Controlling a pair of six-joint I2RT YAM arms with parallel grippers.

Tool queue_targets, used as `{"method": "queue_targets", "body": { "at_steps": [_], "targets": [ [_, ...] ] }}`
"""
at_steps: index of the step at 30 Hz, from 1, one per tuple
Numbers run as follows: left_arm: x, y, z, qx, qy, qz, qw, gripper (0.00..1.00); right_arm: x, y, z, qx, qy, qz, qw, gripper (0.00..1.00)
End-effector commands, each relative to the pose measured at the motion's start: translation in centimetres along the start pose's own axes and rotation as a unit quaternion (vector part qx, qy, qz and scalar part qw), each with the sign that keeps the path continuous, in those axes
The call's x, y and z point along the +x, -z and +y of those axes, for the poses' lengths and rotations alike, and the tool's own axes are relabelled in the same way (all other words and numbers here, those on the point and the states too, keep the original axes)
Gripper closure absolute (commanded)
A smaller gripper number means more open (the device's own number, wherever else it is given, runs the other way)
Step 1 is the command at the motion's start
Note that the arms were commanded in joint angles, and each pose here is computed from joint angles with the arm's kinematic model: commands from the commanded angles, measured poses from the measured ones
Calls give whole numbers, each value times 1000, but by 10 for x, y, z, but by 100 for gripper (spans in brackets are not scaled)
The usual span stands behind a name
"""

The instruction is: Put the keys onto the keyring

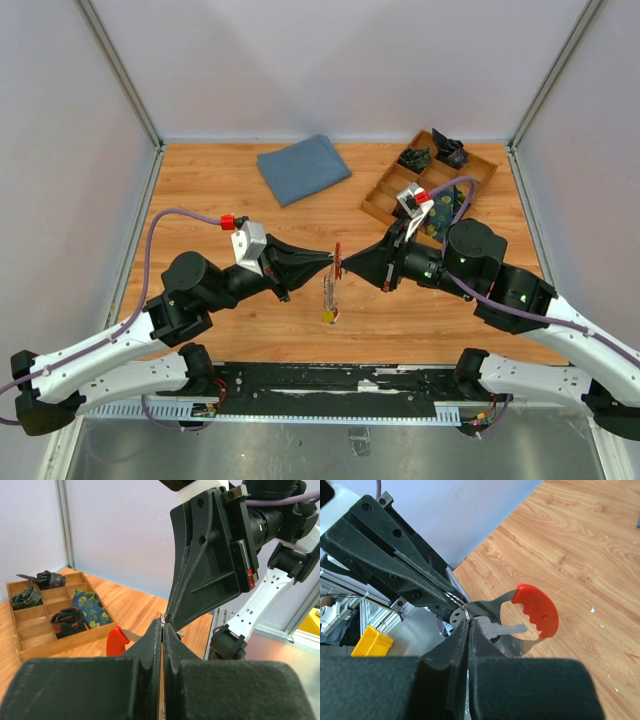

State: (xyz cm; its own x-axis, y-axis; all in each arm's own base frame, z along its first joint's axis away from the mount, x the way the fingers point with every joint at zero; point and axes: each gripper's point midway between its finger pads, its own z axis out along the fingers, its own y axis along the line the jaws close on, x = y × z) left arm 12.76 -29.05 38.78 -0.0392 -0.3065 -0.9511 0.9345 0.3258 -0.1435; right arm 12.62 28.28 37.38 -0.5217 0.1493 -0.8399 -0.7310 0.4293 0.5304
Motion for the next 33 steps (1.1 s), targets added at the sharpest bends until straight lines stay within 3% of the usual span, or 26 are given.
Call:
{"method": "queue_targets", "body": {
  "at_steps": [1,9,13,18,27,33],
  "targets": [
    [-31,1,-10,21,-9,-56,998,100,10,-4,-7,12,9,36,999,99],
    [-31,1,-12,24,-9,-55,998,100,16,-7,-9,16,9,50,999,97],
    [-32,0,-13,27,-10,-55,998,100,3,0,-10,21,31,25,999,89],
    [-35,1,-14,30,-11,-57,998,99,-25,16,-1,-4,119,-40,992,76],
    [-41,0,-26,60,-9,-63,996,100,-36,29,39,-143,298,-135,934,66],
    [-49,3,-40,99,-15,-69,993,99,-19,30,54,-206,336,-112,912,70]
  ]
}}
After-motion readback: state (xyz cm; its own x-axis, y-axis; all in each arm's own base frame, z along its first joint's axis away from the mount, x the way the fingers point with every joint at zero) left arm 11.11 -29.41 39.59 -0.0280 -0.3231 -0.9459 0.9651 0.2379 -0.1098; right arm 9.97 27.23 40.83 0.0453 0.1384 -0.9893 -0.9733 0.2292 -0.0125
